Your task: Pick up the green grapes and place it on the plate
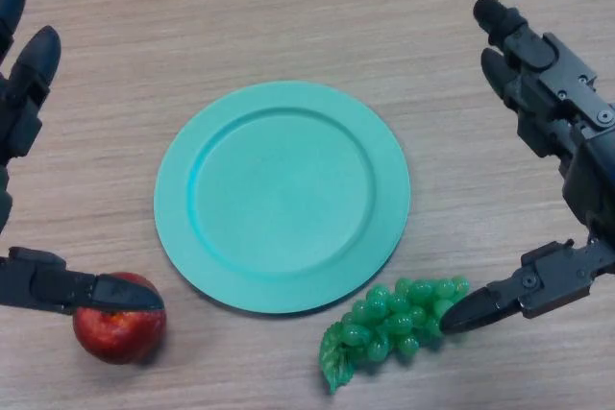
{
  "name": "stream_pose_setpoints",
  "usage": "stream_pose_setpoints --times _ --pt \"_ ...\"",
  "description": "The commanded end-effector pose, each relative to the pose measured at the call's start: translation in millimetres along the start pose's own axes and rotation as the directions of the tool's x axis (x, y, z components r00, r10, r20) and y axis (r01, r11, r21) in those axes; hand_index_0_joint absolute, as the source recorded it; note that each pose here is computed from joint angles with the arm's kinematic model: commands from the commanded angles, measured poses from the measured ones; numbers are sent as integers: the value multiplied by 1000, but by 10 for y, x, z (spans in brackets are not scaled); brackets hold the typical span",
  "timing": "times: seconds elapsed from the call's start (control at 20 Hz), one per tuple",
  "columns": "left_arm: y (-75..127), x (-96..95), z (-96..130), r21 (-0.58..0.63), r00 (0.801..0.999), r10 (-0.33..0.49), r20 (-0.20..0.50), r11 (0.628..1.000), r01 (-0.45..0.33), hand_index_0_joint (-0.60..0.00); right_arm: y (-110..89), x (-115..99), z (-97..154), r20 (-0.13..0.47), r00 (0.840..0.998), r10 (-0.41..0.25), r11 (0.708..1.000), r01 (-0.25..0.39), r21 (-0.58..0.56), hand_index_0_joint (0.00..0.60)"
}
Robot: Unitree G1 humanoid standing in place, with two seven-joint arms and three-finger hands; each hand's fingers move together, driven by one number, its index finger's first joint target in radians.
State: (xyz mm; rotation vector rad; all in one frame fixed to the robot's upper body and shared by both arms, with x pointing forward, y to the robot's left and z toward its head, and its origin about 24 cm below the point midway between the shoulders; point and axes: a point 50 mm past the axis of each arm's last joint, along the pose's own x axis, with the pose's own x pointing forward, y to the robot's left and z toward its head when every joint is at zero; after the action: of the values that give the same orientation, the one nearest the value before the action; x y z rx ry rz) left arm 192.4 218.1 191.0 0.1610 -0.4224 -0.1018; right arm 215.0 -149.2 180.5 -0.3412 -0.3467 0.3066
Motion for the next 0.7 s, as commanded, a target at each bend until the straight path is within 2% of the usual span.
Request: stream_pose_setpoints --times 0.05,0.3,0.7 --pt "7 -23 248 99 983 -6 185 995 -13 0 -89 -46 257 190 981 -32 995 49 -83 0" --pt "-19 -18 234 89 984 -7 179 996 -9 0 -111 -60 224 185 982 -27 995 43 -85 0" --pt "50 -38 209 87 983 13 180 996 -29 0 -92 -87 213 173 985 -23 995 40 -96 0"
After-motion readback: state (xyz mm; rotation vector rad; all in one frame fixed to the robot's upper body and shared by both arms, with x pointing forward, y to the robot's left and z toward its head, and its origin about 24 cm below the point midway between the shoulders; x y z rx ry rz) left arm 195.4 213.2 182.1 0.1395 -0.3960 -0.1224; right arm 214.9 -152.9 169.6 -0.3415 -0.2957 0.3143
